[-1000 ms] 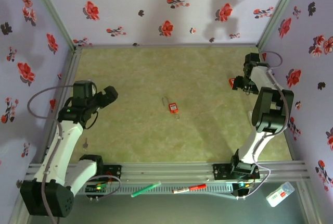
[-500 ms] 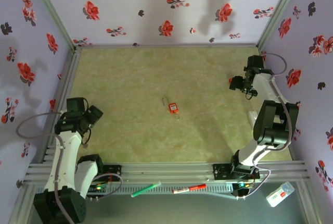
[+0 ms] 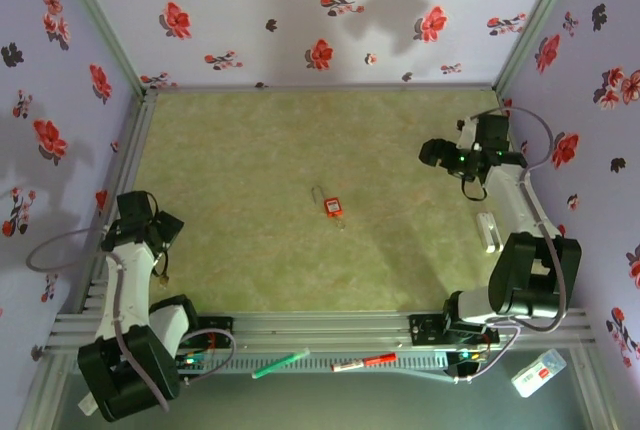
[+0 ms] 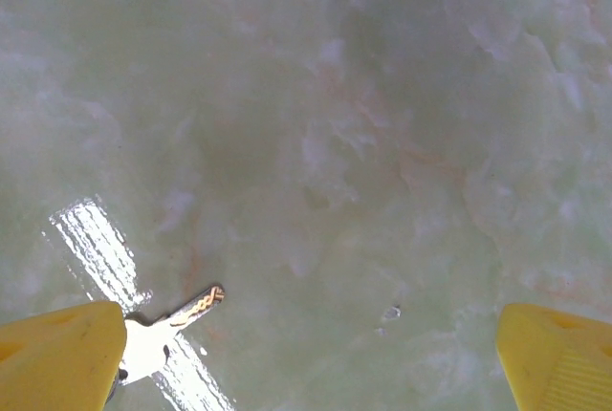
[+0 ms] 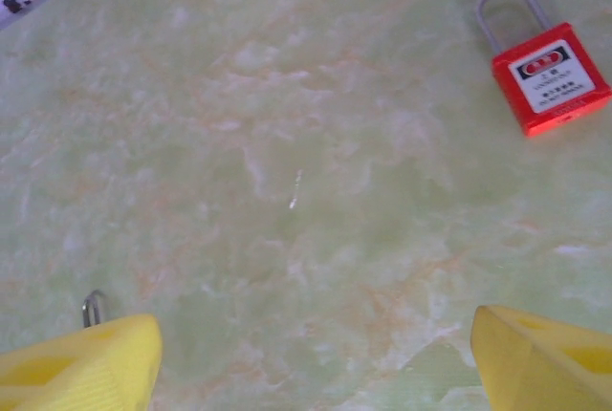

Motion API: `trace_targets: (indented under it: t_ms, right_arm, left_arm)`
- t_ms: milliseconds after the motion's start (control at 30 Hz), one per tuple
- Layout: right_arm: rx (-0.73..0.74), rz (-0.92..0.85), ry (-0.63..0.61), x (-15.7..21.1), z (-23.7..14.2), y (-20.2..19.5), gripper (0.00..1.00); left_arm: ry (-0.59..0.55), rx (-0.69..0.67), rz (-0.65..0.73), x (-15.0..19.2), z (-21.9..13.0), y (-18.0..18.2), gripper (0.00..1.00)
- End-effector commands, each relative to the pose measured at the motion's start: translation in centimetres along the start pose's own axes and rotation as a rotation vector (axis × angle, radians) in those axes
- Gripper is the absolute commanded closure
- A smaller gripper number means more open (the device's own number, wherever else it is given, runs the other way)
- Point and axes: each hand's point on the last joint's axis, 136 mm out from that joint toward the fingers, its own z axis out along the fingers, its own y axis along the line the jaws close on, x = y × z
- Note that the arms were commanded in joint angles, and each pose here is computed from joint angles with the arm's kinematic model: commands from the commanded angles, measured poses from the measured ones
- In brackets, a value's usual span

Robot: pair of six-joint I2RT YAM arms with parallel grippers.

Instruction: Unlock with the key

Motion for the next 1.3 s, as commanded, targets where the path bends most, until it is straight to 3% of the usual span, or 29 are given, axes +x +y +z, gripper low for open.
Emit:
trace_targets:
  t_ms: [0,567,867,1267]
  right_arm:
    - [-0.022,-0.028,0.011,-0.3,-0.8,1.5,0.16]
    - [0.037,-0.115,0.042,0.1,-2.0,2.5,0.16]
    - [0.03,-0.149,0.016,0.0,-3.8,3.2,0.15]
    - [0.024,-0.139,-0.021,-0.6,-4.4,3.6,0.15]
  left_arm:
    - [0.026,-0.007,0.016,0.2,0.6,0.0,0.02]
    - [0.082,-0.107,-0.018,2.8,3.8,3.0,0.08]
    - [0.226,-0.135,0.001,4.1,6.3,2.5,0.15]
    - [0.319,0.04,0.077,7.0,6.3,-2.5,0.5]
